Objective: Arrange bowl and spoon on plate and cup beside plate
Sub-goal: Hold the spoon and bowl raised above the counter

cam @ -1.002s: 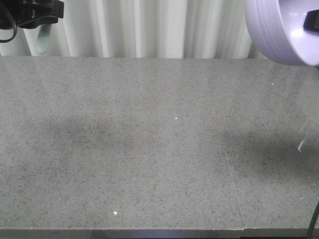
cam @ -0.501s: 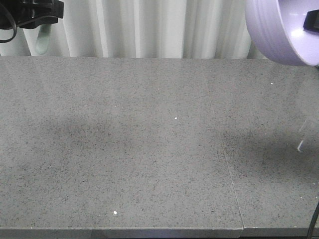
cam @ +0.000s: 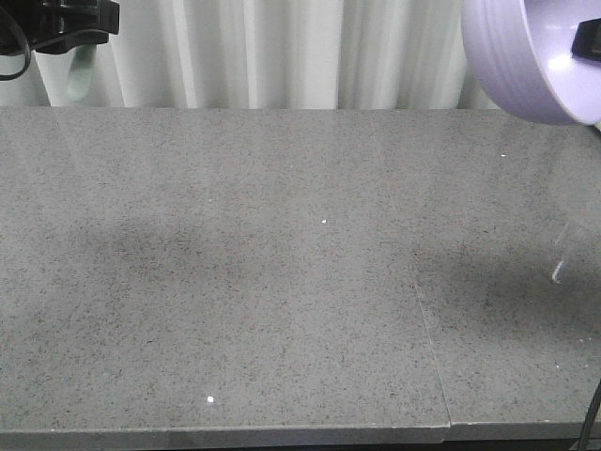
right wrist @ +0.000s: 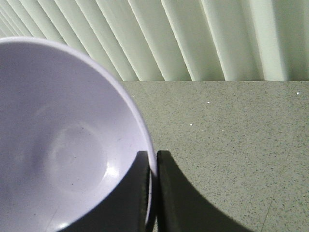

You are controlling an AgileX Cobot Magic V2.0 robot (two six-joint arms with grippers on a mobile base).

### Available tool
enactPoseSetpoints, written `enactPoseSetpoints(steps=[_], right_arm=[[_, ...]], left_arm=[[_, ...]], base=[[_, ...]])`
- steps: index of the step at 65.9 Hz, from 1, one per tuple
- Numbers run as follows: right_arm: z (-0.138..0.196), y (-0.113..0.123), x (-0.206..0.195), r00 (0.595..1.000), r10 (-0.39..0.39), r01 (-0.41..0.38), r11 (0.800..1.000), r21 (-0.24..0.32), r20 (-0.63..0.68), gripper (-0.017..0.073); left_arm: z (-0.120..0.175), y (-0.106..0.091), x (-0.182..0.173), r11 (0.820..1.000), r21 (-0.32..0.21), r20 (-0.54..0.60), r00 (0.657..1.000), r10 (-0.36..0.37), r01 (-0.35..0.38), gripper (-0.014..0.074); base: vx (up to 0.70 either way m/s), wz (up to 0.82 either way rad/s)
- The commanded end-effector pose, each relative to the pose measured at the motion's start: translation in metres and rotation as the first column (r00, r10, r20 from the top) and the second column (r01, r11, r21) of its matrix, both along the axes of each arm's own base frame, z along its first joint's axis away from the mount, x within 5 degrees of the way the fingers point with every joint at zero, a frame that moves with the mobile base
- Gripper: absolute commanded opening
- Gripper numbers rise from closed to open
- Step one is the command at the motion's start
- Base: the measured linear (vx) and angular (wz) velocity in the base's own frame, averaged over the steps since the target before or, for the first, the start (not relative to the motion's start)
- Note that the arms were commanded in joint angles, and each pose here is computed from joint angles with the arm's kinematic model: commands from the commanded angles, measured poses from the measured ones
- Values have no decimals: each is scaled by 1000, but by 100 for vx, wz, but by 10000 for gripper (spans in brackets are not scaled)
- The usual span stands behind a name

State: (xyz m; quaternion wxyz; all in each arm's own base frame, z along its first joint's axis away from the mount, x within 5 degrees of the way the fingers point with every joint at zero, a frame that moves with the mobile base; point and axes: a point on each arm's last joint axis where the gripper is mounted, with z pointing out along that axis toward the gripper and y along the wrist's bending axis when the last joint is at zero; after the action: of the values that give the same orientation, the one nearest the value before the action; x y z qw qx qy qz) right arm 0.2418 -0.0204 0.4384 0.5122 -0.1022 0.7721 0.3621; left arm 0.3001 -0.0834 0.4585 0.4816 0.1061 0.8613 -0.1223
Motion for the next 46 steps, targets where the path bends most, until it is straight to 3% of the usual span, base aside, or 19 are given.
enactPoseSetpoints(steps=[1, 46], right_arm=[[20, 4, -8, 996, 1, -5, 999, 39, 87, -5], [20, 4, -8, 996, 1, -5, 999, 39, 87, -5]], left_arm=[[25, 1, -11, 999, -51, 118, 993, 5, 1, -8], [25, 1, -11, 999, -51, 118, 993, 5, 1, -8]], base=[[-1, -6], [-1, -12]])
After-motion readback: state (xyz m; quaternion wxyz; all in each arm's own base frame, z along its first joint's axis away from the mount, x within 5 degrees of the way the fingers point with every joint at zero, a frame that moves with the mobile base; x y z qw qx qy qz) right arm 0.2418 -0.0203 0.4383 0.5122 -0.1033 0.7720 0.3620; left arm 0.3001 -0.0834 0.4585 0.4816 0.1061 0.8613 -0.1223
